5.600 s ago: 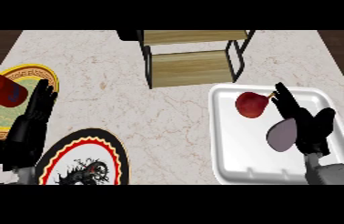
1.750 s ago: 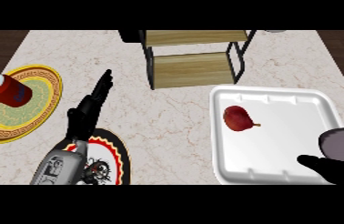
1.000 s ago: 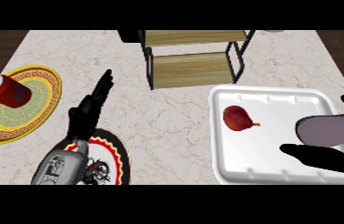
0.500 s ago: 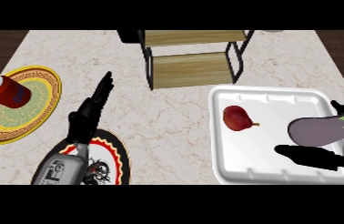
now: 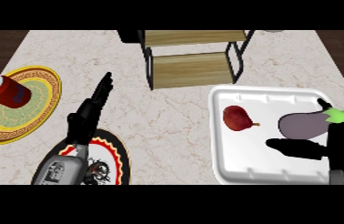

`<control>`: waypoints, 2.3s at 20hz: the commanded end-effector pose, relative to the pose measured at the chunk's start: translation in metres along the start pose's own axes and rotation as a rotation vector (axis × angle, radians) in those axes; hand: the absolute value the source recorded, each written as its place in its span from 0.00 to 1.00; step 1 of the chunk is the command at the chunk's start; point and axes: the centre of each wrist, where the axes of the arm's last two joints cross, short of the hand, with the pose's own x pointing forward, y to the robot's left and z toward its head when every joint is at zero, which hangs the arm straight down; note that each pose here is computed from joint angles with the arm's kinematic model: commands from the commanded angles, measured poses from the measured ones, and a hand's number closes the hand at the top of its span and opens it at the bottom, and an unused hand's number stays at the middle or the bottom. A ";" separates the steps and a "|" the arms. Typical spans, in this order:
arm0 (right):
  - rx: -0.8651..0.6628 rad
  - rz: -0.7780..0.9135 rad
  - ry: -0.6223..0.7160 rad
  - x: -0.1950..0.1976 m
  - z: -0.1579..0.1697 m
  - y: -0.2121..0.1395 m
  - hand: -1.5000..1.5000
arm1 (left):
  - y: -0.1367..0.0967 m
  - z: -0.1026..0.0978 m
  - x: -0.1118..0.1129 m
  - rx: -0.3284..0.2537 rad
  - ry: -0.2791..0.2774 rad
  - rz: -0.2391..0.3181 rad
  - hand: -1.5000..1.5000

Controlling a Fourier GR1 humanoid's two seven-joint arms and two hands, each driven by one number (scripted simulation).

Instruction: Pick the eggplant from the tray and place it in the tiered shelf

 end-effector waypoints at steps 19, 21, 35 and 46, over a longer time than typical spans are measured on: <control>-0.016 0.133 0.020 0.011 0.002 0.021 1.00 | 0.008 0.006 -0.006 -0.017 0.000 -0.008 0.50; 0.108 0.269 -0.199 0.025 0.055 0.081 1.00 | -0.011 -0.008 0.015 -0.033 -0.009 -0.006 0.50; 0.304 0.123 -0.713 0.089 0.186 0.172 1.00 | -0.014 -0.008 0.001 -0.086 -0.005 0.004 0.50; 0.052 0.018 -0.812 0.150 0.216 0.139 1.00 | -0.006 -0.016 -0.003 -0.022 0.013 -0.007 0.50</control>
